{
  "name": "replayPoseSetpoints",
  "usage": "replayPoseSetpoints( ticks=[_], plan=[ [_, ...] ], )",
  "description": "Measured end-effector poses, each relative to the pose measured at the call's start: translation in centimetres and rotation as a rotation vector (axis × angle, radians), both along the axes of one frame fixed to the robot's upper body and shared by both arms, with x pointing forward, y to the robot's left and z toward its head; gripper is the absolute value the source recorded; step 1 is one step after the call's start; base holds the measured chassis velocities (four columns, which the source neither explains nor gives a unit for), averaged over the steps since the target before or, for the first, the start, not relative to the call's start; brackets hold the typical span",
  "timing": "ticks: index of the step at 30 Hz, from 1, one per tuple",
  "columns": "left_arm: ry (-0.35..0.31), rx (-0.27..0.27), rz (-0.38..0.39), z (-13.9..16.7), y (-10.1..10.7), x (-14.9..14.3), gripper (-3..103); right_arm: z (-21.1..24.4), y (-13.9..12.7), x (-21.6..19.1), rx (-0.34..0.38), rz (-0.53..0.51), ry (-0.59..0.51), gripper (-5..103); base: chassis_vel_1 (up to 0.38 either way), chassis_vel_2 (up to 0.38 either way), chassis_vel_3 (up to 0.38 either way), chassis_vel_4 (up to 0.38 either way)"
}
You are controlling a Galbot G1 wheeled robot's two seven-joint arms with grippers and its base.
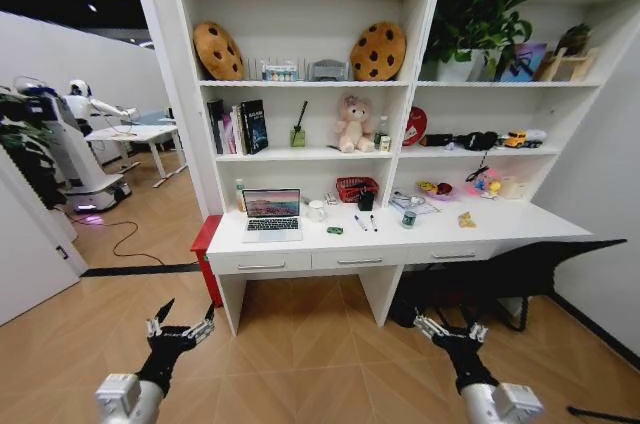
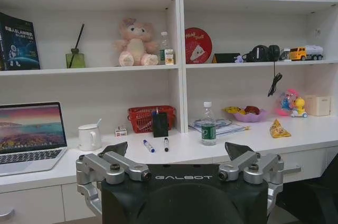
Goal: Organize the objects on the table.
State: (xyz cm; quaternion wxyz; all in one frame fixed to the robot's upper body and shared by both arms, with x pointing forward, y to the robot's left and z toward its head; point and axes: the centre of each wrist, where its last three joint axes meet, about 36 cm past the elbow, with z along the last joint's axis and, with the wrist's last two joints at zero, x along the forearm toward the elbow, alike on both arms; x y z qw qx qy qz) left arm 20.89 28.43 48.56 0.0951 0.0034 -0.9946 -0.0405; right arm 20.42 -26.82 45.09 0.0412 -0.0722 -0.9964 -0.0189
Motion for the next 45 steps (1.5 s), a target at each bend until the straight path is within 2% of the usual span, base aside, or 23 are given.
replayPoseSetpoints(
  ticks=[24,36,45],
  plan=[
    [0.006,-0.029,0.025,-0.6,-0.5,-0.3,96,-0.3,0.8,-0.8,0.037,-0.014,0.039,100,0.0,0.0,0.0,0.0],
    [0.015,-0.032,0.026,-1.0,-0.7,-0.5,96,-1.0,0.6,-0.7,0.04,0.003,0.007,100,-0.011,0.01,0.007,-0.007],
    [0.016,-0.03,0.028,-1.1,-0.7,-0.5,96,-1.1,0.6,-0.6,0.028,0.006,0.002,100,-0.145,0.14,0.143,-0.152]
  ],
)
